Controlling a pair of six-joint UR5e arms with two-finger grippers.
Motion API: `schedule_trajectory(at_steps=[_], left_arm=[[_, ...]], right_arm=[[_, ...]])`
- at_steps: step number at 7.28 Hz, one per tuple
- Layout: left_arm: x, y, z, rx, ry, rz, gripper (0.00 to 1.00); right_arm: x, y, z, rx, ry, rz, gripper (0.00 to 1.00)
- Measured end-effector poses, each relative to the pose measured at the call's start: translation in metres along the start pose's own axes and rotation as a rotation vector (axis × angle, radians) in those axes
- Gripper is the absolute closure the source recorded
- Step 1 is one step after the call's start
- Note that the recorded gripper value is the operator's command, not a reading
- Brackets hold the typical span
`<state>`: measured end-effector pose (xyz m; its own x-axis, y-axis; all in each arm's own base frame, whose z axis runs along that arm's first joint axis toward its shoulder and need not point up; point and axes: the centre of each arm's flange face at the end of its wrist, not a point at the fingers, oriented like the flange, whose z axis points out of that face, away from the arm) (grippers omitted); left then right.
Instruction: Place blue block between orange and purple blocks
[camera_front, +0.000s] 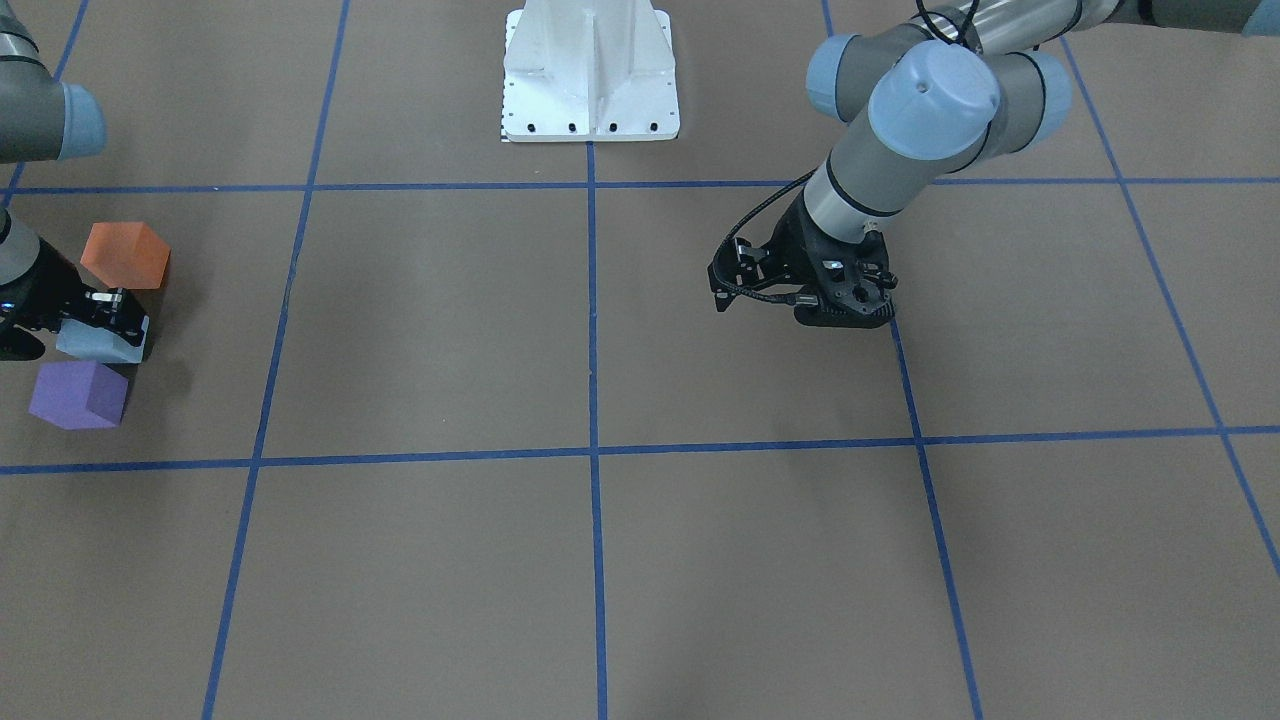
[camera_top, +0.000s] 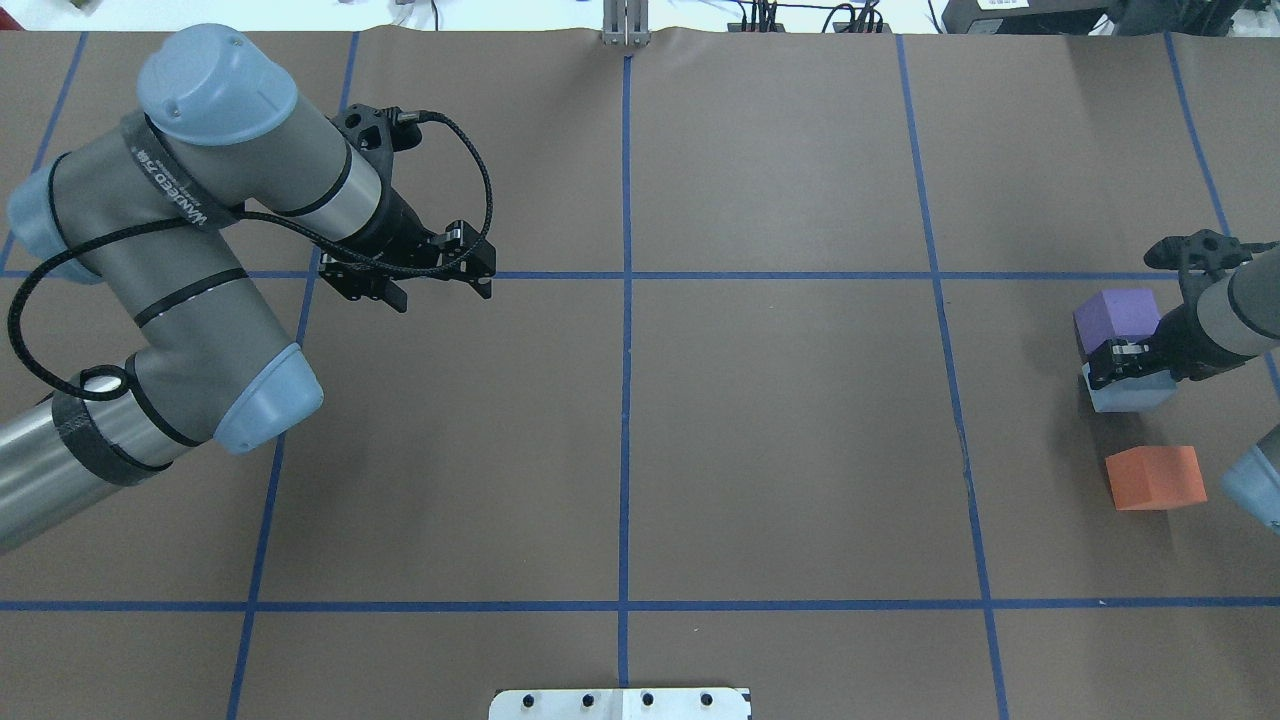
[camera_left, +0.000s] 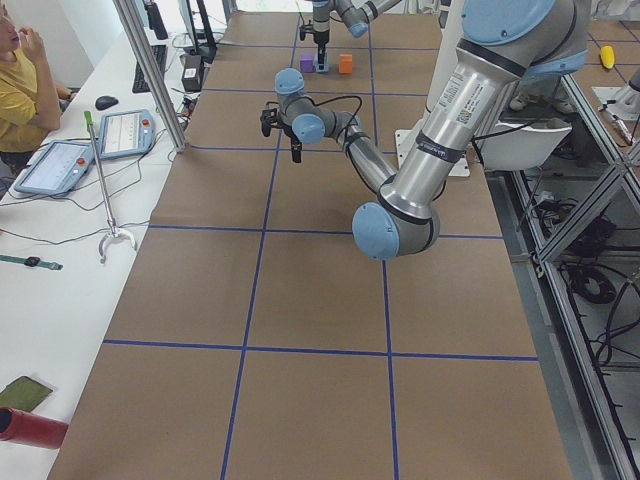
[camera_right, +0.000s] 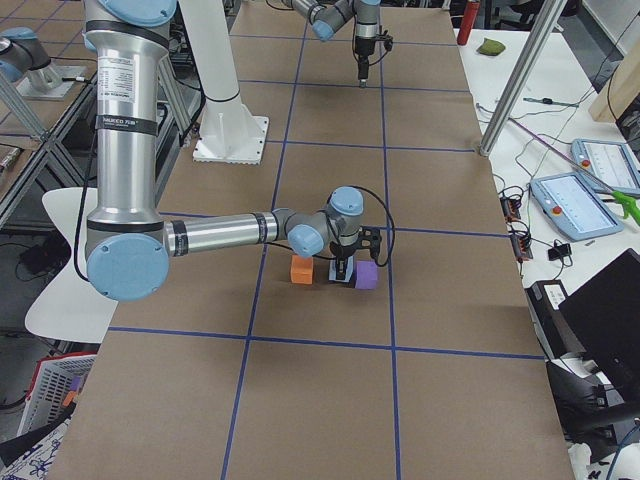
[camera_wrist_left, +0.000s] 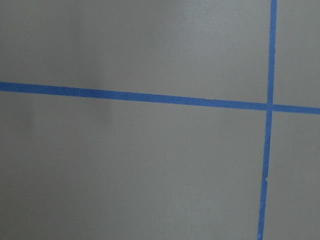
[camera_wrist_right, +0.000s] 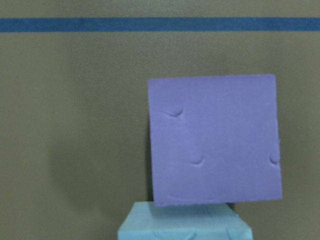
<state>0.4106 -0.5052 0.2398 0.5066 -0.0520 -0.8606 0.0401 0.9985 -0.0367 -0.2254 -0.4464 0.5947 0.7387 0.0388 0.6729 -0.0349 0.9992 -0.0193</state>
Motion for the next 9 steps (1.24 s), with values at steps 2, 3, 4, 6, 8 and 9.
schedule_trajectory(at_steps=[2,3,4,6,8,9], left_arm=[[0.000,0.000,0.000,0.000,0.000,0.000,0.01],[0.000,0.000,0.000,-0.001,0.000,0.000,0.01],[0.001,0.001,0.001,-0.001,0.000,0.001,0.01],[-0.001,-0.002,-0.005,0.006,0.001,-0.004,0.01],[-0.027,-0.013,-0.041,0.037,-0.026,-0.024,0.01],[-0.060,-0.014,-0.062,0.052,-0.061,0.002,0.01]], right_arm=[[-0.002,0.002,0.001,-0.003,0.000,-0.002,0.00],[-0.003,0.003,0.002,-0.004,-0.003,-0.008,0.00],[-0.003,0.005,0.002,0.002,-0.012,-0.020,0.00],[0.000,0.017,-0.011,0.025,-0.039,-0.046,0.00],[0.015,0.032,-0.055,0.063,-0.081,-0.034,0.00],[0.034,0.030,-0.081,0.082,-0.112,-0.019,0.00]])
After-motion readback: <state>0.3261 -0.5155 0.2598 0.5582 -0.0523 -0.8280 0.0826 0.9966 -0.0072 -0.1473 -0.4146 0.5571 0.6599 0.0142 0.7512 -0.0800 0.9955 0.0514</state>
